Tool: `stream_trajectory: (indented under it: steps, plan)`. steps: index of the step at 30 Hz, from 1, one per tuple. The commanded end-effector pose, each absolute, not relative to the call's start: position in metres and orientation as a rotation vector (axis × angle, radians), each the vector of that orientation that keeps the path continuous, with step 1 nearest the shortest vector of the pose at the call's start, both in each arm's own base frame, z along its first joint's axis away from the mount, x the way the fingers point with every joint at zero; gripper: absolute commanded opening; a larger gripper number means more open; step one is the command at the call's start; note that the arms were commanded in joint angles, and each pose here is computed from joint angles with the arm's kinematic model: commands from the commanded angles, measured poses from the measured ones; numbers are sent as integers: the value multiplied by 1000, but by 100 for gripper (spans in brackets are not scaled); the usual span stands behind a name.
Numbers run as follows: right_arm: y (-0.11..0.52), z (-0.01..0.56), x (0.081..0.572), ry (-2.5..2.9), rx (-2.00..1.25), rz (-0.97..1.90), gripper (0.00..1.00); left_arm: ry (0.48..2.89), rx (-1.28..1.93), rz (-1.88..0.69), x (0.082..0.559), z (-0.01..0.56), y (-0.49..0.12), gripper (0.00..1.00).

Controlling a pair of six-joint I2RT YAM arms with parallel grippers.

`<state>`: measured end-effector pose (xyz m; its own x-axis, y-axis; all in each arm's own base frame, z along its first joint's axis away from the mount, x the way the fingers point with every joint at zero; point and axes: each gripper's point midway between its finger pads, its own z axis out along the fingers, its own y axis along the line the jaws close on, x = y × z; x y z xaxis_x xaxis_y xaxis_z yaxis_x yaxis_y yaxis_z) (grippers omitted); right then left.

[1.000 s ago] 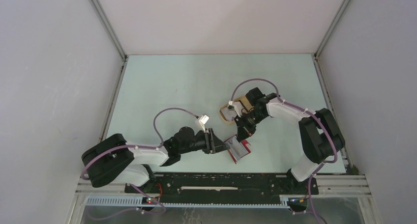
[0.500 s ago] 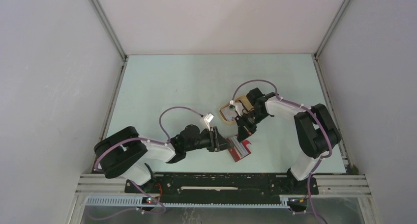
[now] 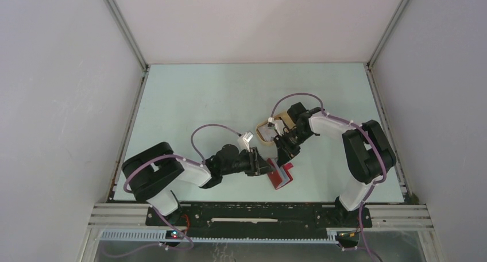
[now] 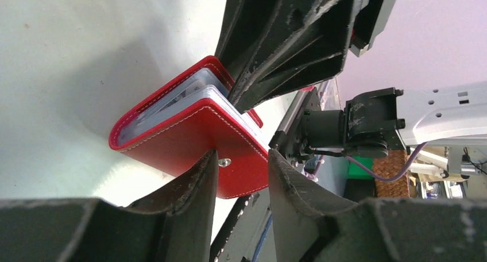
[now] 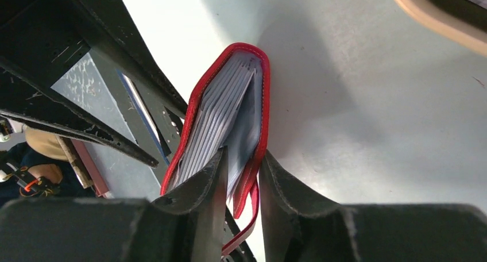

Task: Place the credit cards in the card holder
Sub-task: Close the card holder at the center of the board.

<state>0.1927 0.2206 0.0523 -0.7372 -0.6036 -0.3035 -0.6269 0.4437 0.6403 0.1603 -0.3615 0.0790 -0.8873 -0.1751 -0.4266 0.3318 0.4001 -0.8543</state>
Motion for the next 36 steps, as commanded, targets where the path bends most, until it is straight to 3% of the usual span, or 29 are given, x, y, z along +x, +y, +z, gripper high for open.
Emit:
stream_trajectory:
  steps: [1,9,17,28,32,36]
  plan:
    - [221,74,212,2561,-1127,1106,36,2140,129,-1533,171,95,-375,42]
    - [202,90,229,2504,-1097,972,44,2140,132,-1530,176,95,-379,41]
    - [185,114,230,2375,-1167,925,45,2141,160,-1509,180,91,-380,41]
    - [187,175,191,1821,-1369,1026,44,2077,354,-1366,189,96,-378,40]
    - [200,168,174,1704,-1470,1048,39,2063,414,-1274,195,96,-372,40]
    - [214,143,168,1722,-1623,975,28,2060,452,-1221,201,96,-373,39]
